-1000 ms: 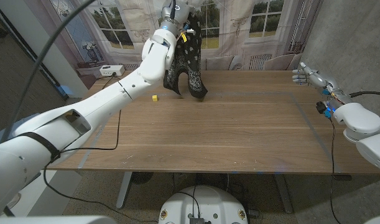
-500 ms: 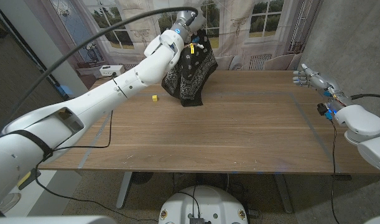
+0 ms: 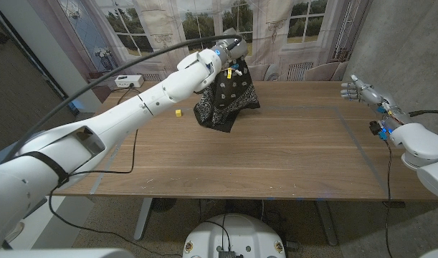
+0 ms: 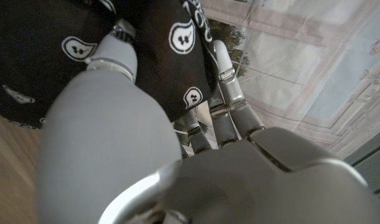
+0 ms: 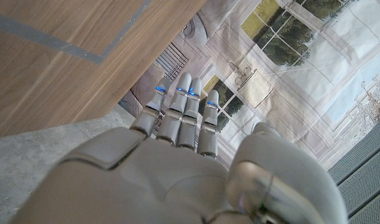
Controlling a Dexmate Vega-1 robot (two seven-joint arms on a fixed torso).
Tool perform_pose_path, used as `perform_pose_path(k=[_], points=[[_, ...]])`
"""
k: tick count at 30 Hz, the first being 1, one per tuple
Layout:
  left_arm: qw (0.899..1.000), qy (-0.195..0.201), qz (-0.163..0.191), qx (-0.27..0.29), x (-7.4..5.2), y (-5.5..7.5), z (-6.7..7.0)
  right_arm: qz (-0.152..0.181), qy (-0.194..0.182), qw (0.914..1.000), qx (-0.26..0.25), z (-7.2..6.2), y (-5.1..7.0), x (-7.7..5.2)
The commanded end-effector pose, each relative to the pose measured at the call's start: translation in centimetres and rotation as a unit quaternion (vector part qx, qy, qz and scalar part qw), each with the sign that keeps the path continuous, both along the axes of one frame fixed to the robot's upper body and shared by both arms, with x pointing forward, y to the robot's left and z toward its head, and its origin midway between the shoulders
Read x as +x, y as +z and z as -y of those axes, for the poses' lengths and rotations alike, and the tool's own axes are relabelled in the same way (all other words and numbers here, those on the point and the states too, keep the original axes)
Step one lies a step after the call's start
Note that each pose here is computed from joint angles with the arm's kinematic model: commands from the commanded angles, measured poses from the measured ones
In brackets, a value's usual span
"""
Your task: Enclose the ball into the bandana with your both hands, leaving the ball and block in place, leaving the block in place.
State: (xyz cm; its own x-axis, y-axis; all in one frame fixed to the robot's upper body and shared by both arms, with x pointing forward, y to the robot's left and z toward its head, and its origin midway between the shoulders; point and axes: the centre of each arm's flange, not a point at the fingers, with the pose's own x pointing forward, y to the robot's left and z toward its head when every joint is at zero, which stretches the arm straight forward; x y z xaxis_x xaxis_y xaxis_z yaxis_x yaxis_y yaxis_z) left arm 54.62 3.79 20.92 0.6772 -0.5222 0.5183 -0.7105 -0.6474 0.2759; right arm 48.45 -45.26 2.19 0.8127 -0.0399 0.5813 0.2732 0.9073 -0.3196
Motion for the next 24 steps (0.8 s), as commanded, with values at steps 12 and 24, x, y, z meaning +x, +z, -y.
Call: perform_pose_path(k=[12, 24], points=[[0.987, -0.085, -0.137, -0.017, 3.0, -5.3, 3.4, 0.001, -0.018, 0.9998, -0.004, 0.6, 0.1, -1.0], [0.939, -0.128, -0.279, -0.156, 5.0, -7.3, 1.0, -0.001, -0.022, 0.9996, -0.016, 0.3, 1.1, -0.4]])
